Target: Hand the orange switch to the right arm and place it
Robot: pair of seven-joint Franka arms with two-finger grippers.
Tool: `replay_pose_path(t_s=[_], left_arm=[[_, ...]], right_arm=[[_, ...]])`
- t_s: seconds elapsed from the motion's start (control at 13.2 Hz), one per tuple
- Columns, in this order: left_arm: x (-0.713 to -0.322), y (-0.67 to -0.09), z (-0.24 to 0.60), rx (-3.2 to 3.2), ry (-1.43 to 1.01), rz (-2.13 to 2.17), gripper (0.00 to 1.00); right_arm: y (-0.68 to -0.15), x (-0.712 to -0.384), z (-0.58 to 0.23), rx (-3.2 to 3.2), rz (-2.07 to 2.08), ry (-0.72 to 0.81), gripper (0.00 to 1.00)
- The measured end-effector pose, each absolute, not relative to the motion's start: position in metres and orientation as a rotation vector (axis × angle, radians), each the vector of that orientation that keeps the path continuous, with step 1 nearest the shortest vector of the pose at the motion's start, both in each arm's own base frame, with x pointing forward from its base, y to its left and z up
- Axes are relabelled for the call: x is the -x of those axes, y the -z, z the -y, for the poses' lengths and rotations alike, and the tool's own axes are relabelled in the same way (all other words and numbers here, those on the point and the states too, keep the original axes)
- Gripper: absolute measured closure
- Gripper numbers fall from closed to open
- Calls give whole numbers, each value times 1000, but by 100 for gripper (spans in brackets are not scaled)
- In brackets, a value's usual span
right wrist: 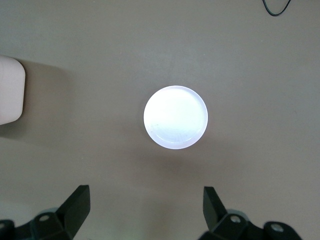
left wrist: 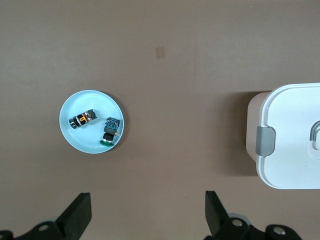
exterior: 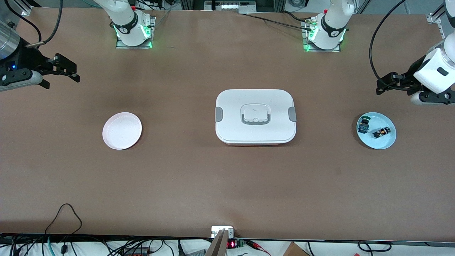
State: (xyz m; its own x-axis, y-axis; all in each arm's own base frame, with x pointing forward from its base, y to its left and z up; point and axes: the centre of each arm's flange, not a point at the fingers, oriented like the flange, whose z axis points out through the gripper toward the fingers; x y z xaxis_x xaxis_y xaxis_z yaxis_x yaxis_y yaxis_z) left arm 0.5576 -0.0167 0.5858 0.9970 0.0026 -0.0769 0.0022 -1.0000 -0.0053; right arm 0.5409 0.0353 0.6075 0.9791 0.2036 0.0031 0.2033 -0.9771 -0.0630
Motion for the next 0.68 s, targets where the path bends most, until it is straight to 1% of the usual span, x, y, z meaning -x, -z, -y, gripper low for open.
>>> replay_pose_path(t_s=[0.68], left_arm=[[-558, -588, 17, 3134, -114, 4, 0]], right_arm=[[-607, -541, -35, 3062, 315, -5, 0]])
